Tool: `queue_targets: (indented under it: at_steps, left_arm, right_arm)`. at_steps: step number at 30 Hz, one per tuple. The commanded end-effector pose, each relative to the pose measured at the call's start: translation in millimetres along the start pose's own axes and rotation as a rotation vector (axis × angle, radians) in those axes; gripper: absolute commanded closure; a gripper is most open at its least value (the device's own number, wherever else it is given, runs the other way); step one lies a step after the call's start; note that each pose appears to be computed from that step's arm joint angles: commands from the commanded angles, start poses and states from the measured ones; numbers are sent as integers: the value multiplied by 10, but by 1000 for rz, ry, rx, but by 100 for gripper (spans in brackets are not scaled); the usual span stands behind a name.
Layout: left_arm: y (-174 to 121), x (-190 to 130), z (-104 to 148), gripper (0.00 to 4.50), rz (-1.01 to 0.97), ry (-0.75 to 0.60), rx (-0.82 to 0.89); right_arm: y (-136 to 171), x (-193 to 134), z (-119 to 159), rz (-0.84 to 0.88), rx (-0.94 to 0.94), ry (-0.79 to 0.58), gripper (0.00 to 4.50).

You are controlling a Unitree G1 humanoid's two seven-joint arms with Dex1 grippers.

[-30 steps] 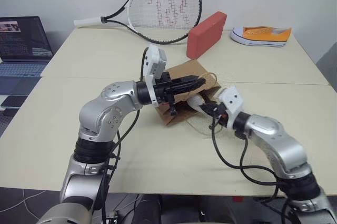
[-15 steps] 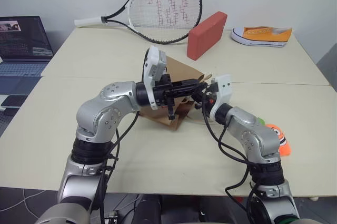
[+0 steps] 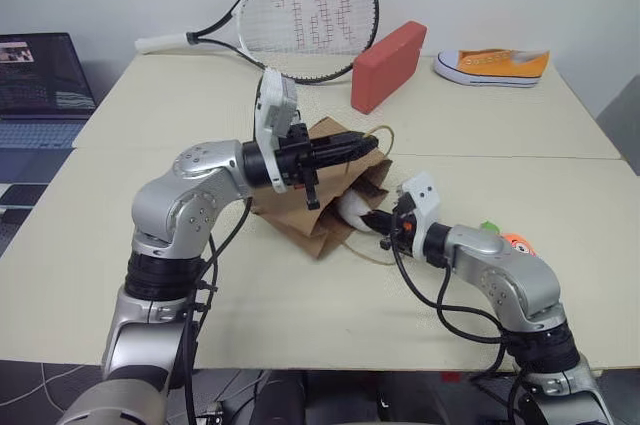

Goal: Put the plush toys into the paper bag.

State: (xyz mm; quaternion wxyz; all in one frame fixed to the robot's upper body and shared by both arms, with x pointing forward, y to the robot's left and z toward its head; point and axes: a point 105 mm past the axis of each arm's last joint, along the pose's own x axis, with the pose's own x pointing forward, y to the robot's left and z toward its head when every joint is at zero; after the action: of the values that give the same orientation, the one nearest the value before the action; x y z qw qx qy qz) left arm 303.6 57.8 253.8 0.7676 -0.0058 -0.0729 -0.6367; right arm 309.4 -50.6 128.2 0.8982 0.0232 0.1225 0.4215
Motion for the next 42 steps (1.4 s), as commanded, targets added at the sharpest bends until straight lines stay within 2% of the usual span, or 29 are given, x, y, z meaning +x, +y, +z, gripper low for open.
queue_targets:
  at_steps: [1, 7, 15, 25, 28, 34, 38, 42]
  left_arm:
    - [-137, 17, 40, 450, -68, -1, 16]
    - [-242, 27, -12, 450, -124, 16, -14]
    - [-276, 14, -14, 450, -146, 18, -34]
    - [-303, 4, -34, 450, -158, 28, -47]
    - [-276, 0, -44, 450, -144, 29, -47]
    - [-183, -4, -46, 450, -91, 22, -35]
    - [-25, 1, -4, 450, -5, -10, -10]
    - [44, -5, 12, 450, 30, -24, 2]
  right_arm:
    - [-27, 59, 243, -32, 58, -131, 446]
    - [-177, 174, 282, -88, 355, -199, 446]
    - [-269, 260, 274, -112, 522, -220, 446]
    - [-312, 373, 205, -191, 465, -215, 446]
    - [-312, 362, 196, -209, 419, -213, 376]
    - [-307, 268, 245, -228, 328, -209, 158]
    - [-253, 86, 285, -206, 202, -164, 9]
    - [-201, -150, 317, -167, 98, -118, 4]
